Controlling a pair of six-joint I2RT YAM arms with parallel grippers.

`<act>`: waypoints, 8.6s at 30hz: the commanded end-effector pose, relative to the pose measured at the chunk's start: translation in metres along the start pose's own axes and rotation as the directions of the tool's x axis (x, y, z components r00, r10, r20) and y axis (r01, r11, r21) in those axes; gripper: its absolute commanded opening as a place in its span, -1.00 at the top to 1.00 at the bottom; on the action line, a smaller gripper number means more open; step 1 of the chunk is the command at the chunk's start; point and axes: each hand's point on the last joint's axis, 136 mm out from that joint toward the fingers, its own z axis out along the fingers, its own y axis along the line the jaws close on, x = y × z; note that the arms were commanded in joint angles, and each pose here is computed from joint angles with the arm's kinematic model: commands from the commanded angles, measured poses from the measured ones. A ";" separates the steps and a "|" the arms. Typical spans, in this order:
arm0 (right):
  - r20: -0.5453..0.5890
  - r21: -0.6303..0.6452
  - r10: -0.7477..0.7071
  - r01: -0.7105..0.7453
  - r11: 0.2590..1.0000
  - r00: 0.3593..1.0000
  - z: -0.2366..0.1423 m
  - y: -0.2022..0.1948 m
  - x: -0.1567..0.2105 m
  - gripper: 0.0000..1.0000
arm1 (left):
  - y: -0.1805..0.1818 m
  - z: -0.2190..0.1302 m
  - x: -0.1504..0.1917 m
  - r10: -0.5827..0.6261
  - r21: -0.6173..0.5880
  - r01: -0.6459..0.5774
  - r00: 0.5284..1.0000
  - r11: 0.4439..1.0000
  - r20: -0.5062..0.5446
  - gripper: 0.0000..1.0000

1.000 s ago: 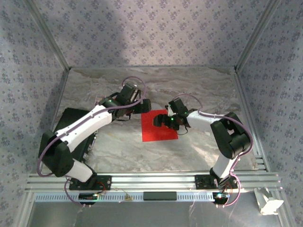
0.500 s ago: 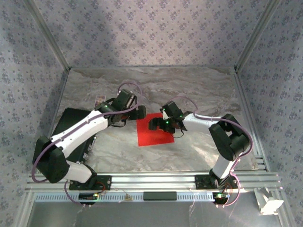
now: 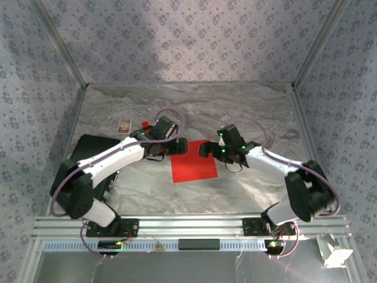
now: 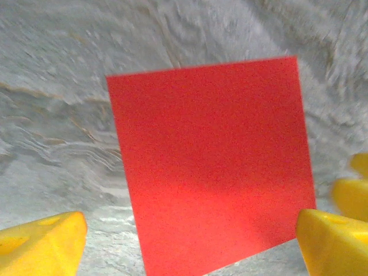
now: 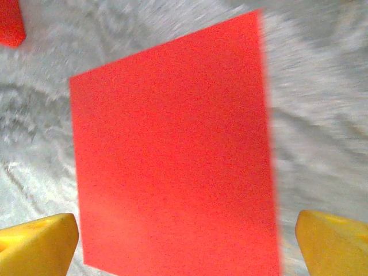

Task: Fold a paper plane with a square sheet of paper (pick it up from the middle)
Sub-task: Move the square sheet of paper to the center of the table, then first fold the square sheet of paper in half at the center of the table.

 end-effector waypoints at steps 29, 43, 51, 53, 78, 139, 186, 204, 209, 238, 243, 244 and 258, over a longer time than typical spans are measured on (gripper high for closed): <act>-0.001 -0.045 0.191 -0.191 0.980 0.981 -0.040 -0.046 0.009 -0.98 | -0.041 0.080 0.046 -0.068 -0.281 -0.003 0.968 0.960 -0.241 -0.89; -0.005 -0.012 0.172 -0.172 0.985 0.985 -0.041 -0.050 0.008 -0.98 | -0.036 0.094 0.040 -0.069 -0.294 -0.016 0.959 0.956 -0.277 -0.92; -0.014 -0.021 0.164 -0.164 0.986 0.986 -0.038 -0.049 0.010 -0.98 | -0.038 0.099 0.042 -0.055 -0.305 -0.039 0.955 0.951 -0.292 -0.92; -0.008 -0.024 0.164 -0.164 0.986 0.986 -0.039 -0.049 0.009 -0.98 | -0.039 0.100 0.043 -0.049 -0.306 -0.047 0.954 0.951 -0.297 -0.93; -0.019 0.000 0.173 -0.173 0.985 0.985 -0.036 -0.055 0.013 -0.98 | -0.018 0.128 0.076 -0.047 -0.335 -0.090 0.923 0.938 -0.381 -0.91; 0.087 0.039 0.241 -0.246 0.969 0.967 -0.057 -0.065 0.003 -0.98 | -0.059 0.096 0.043 0.052 -0.131 -0.078 0.980 0.988 -0.190 -0.18; 0.359 -0.249 0.328 -0.249 0.936 0.874 -0.112 -0.068 -0.033 -0.98 | -0.136 0.028 0.004 -0.222 0.662 0.244 0.968 0.709 -0.119 0.08; 0.086 -0.323 0.230 -0.191 0.927 0.970 -0.077 -0.036 -0.011 -0.96 | -0.123 0.076 0.034 -0.327 0.567 0.307 0.942 0.765 -0.069 0.11; 0.071 -0.307 0.225 -0.193 0.932 0.972 -0.074 -0.036 -0.008 -0.95 | -0.114 0.083 0.037 -0.332 0.534 0.306 0.942 0.788 -0.049 0.11; 0.011 -0.246 0.211 -0.202 0.948 0.977 -0.061 -0.036 0.005 -0.98 | -0.078 0.107 0.060 -0.200 0.305 0.207 0.978 0.929 -0.056 -0.16; -0.009 -0.222 0.200 -0.197 0.955 0.980 -0.056 -0.036 0.007 -0.98 | -0.073 0.098 0.055 -0.115 0.245 0.120 0.993 0.962 -0.034 -0.25; -0.017 -0.219 0.202 -0.201 0.955 0.979 -0.054 -0.037 0.008 -0.98 | -0.072 0.095 0.054 -0.090 0.234 0.095 0.995 0.968 -0.029 -0.29; -0.068 -0.186 0.187 -0.196 0.963 0.980 -0.037 -0.033 0.017 -0.98 | -0.053 0.091 0.050 -0.021 0.162 0.024 1.000 0.987 -0.020 -0.09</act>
